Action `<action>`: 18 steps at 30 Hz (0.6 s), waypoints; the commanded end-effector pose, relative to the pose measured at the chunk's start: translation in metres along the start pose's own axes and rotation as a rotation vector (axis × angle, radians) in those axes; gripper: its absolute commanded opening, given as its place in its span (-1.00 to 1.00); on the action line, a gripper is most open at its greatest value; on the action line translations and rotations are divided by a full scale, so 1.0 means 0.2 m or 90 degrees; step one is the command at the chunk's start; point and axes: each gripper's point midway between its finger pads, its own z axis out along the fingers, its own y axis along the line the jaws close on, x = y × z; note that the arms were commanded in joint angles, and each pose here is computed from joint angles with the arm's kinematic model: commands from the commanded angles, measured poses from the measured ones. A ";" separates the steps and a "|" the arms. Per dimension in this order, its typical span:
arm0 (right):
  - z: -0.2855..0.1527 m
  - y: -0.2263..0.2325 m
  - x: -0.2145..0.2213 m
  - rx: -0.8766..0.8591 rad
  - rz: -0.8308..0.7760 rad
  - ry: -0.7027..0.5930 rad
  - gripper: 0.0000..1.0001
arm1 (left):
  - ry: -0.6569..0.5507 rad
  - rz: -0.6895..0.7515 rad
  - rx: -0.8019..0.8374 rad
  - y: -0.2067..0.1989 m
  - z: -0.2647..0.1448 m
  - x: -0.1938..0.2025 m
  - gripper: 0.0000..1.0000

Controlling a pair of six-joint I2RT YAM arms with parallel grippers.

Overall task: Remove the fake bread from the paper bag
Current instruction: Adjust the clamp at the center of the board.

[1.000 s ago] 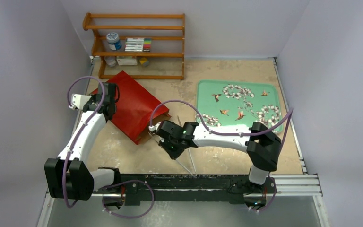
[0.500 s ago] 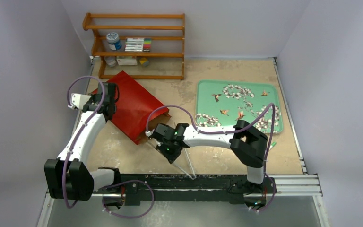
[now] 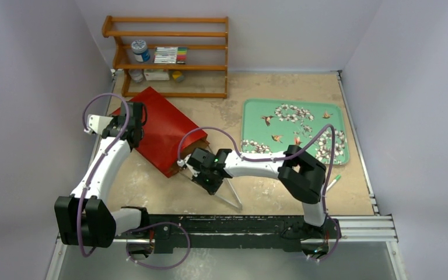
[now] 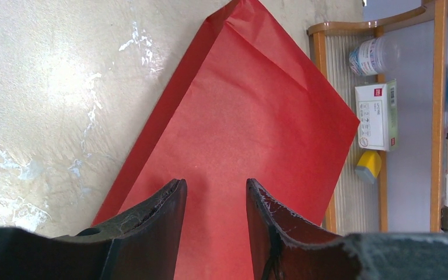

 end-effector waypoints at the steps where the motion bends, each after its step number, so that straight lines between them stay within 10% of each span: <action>1: 0.00 -0.23 -0.16 0.076 -0.018 -0.047 -1.00 | -0.009 -0.013 0.032 -0.06 -0.04 -0.04 -0.15; 4: -0.04 -0.27 -0.19 0.088 -0.015 -0.054 -0.85 | -0.006 -0.016 0.034 -0.06 -0.04 -0.04 -0.15; 12: -0.26 -0.29 -0.22 0.126 0.035 -0.118 0.55 | -0.008 -0.017 0.042 -0.09 -0.06 -0.06 -0.15; 18: -0.40 -0.27 -0.19 0.121 0.077 -0.154 0.59 | -0.004 -0.015 0.043 -0.10 -0.06 -0.05 -0.15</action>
